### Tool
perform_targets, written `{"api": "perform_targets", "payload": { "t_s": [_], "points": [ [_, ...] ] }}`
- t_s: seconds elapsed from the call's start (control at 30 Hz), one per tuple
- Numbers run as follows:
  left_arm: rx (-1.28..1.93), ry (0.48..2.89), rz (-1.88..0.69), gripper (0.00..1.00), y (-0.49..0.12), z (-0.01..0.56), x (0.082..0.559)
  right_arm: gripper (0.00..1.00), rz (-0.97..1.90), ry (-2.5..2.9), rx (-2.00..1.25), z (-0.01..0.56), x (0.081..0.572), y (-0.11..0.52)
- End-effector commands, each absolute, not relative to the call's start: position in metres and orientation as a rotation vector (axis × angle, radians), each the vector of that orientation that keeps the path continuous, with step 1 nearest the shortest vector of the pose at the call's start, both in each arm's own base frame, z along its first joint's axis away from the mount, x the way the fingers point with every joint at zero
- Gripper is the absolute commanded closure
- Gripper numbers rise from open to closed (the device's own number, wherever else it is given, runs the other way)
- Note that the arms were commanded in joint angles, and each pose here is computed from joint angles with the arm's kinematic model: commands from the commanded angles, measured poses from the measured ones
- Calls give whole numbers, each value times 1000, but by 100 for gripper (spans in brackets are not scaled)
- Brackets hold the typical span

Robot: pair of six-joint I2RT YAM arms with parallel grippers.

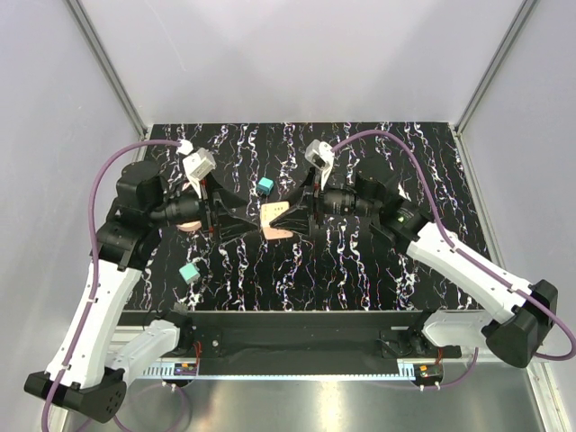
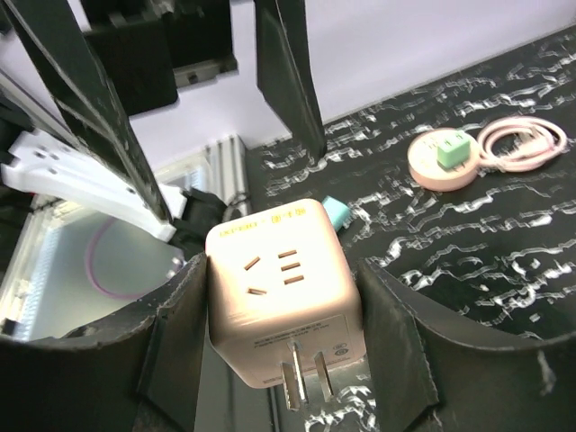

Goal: Insert the plug

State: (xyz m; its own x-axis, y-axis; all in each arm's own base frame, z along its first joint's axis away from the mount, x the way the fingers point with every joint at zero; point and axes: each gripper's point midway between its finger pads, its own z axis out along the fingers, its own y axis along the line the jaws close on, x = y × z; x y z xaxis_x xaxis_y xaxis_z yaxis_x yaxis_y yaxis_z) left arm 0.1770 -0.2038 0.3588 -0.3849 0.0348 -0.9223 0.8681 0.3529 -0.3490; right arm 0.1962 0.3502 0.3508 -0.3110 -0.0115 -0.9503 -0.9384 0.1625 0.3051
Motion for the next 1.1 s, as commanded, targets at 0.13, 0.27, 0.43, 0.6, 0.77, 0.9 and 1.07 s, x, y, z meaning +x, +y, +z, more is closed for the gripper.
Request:
{"api": "perform_targets", "payload": {
  "t_s": [0.13,0.27,0.43,0.6,0.77,0.9,1.07],
  "points": [
    [945,1572,-1271,9,-210,370,149,100,1448,1370,-884,400,180,349],
    [947,1587,-1306,9,-211,364,146,100,1492,1331,-876,407,177,350],
    [926,1621,-1322,9,-214,360,154,100,1534,1311,-879,408,175,354],
    [933,1613,-1323,10,-217,361,156,100,1585,1311,-886,408,173,360],
    [937,1606,-1332,14,-219,364,157,100,1607,1312,-878,402,175,363],
    [930,1603,-1336,16,-220,366,158,100,1617,1312,-871,397,177,365],
    [941,1617,-1366,24,-223,359,157,100,1638,1319,-857,392,179,368]
  ]
}}
